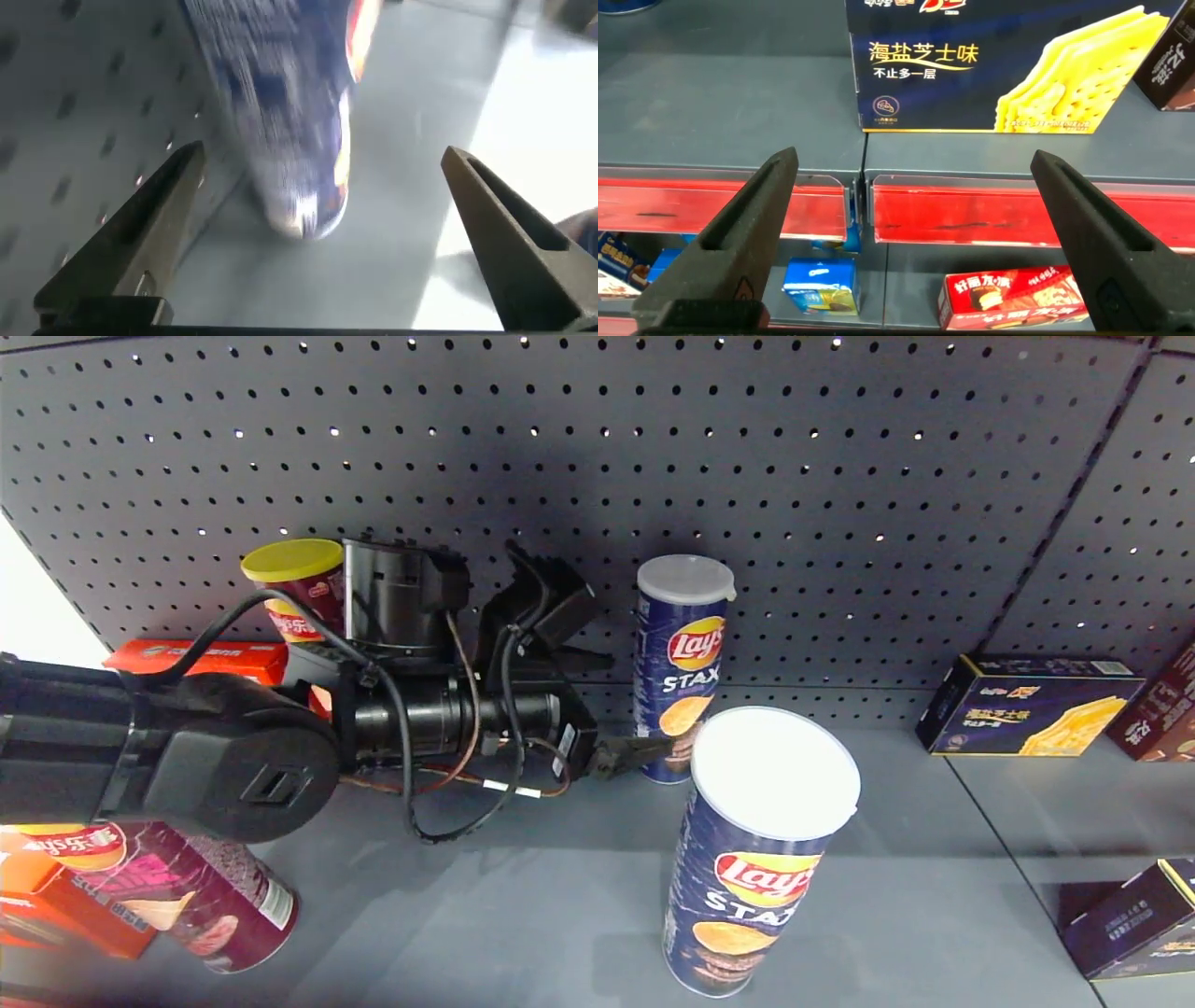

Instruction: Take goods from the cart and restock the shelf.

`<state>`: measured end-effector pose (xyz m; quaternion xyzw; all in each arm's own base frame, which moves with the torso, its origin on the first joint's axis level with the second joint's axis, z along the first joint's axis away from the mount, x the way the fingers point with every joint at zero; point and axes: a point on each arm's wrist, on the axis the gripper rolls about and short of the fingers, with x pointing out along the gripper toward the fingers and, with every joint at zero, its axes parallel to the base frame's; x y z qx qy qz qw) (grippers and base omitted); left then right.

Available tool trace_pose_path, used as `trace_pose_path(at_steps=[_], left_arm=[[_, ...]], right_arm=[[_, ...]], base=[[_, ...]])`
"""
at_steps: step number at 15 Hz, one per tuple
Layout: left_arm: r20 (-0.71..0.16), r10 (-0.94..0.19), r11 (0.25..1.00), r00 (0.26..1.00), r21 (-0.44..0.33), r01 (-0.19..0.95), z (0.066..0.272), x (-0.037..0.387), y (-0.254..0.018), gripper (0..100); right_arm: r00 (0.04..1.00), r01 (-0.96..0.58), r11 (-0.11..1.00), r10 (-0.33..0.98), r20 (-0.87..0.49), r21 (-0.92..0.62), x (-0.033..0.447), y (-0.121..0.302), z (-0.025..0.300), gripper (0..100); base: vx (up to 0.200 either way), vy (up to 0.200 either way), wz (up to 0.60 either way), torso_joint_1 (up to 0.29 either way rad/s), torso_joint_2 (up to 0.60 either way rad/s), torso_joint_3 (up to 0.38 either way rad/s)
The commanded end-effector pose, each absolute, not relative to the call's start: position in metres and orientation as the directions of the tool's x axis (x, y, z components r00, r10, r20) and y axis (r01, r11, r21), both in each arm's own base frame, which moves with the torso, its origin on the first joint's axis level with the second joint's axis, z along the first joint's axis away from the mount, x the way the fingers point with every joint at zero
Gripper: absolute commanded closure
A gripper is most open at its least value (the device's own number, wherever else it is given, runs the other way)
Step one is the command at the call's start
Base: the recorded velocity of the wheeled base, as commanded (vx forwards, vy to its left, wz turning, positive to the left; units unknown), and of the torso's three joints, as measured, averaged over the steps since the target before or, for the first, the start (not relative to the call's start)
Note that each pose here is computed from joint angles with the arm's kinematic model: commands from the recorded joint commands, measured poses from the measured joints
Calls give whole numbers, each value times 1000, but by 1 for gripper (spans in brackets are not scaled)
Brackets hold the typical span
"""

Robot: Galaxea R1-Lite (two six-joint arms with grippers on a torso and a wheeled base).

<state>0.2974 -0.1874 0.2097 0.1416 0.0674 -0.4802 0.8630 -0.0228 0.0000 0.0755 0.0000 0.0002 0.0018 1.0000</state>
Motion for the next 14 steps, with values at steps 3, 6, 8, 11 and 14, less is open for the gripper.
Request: trace_pose_path(at_steps=[3, 6, 8, 11, 14], left_arm=[[-238, -742, 587, 627, 221, 778, 215, 290, -181, 0], [-253, -674, 652, 695, 239, 719, 210, 297, -182, 0], [-252, -661, 662, 706, 245, 708, 209, 303, -186, 0], [-243, -627, 694, 740, 258, 672, 209, 315, -191, 0], [-252, -618, 699, 745, 258, 667, 205, 320, -194, 0]], right_arm=[[1000, -5, 1000, 5, 0, 0, -23, 0, 75, 0], [1000, -5, 1000, 5, 0, 0, -23, 0, 75, 0], [1000, -5, 1000, 5, 0, 0, -23, 0, 75, 0], [1000, -5, 1000, 5, 0, 0, -23, 0, 75, 0], [1000, -5, 1000, 5, 0, 0, -23, 0, 75, 0]], base=[[0, 0, 0, 0, 0, 0], [0, 0, 0, 0, 0, 0], [0, 0, 0, 0, 0, 0], [0, 0, 0, 0, 0, 0], [0, 0, 0, 0, 0, 0]])
